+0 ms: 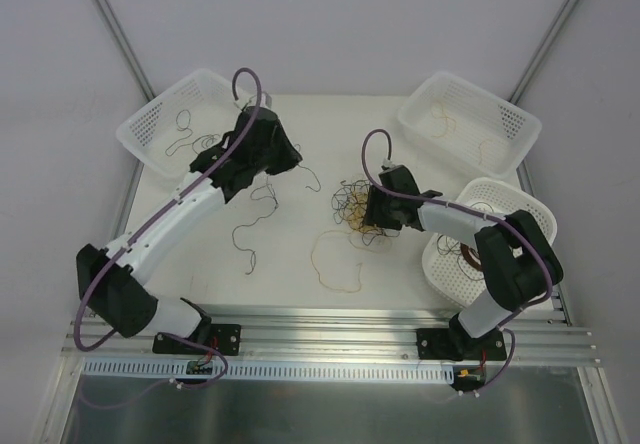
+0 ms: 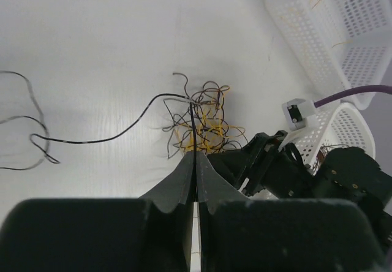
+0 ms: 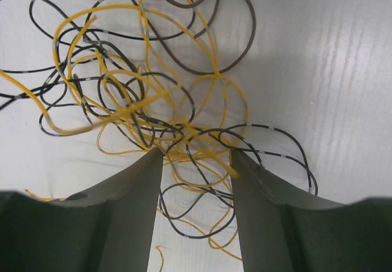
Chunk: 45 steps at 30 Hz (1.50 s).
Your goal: Untangle the cables
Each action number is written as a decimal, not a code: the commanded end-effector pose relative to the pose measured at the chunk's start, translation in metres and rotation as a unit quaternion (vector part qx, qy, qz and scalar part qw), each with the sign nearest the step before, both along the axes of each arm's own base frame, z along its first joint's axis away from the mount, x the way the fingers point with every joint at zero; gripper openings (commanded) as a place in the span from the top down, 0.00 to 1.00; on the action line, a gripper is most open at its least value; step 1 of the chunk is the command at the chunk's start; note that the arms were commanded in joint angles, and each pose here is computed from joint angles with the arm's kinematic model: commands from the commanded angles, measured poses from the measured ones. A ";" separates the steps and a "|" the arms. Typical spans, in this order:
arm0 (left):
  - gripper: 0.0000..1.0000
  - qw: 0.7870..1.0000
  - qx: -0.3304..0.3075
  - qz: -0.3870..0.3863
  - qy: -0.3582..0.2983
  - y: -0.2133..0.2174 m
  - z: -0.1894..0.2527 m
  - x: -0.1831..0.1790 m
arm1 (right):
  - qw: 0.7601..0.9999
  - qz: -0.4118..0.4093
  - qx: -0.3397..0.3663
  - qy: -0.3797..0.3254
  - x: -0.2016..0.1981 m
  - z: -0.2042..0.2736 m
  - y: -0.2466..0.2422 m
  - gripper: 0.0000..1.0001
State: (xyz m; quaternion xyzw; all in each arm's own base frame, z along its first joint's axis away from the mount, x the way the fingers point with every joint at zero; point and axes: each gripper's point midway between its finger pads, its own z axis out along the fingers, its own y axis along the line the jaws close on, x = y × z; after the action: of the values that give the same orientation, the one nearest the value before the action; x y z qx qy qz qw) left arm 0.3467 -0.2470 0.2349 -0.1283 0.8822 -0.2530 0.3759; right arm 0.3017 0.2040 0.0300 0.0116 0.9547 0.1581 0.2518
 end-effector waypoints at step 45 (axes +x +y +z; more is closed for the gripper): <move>0.53 0.967 0.156 0.059 0.195 0.125 -0.171 -0.067 | 0.985 0.146 -0.021 -0.091 -0.029 0.131 0.003 0.10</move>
State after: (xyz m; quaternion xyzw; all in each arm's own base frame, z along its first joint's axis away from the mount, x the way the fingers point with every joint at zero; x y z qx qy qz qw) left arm 0.2824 -0.1252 0.0664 -0.1333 0.9626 -0.0599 0.2282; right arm 0.2844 0.2049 0.1459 -0.1081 0.9370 0.1522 0.2953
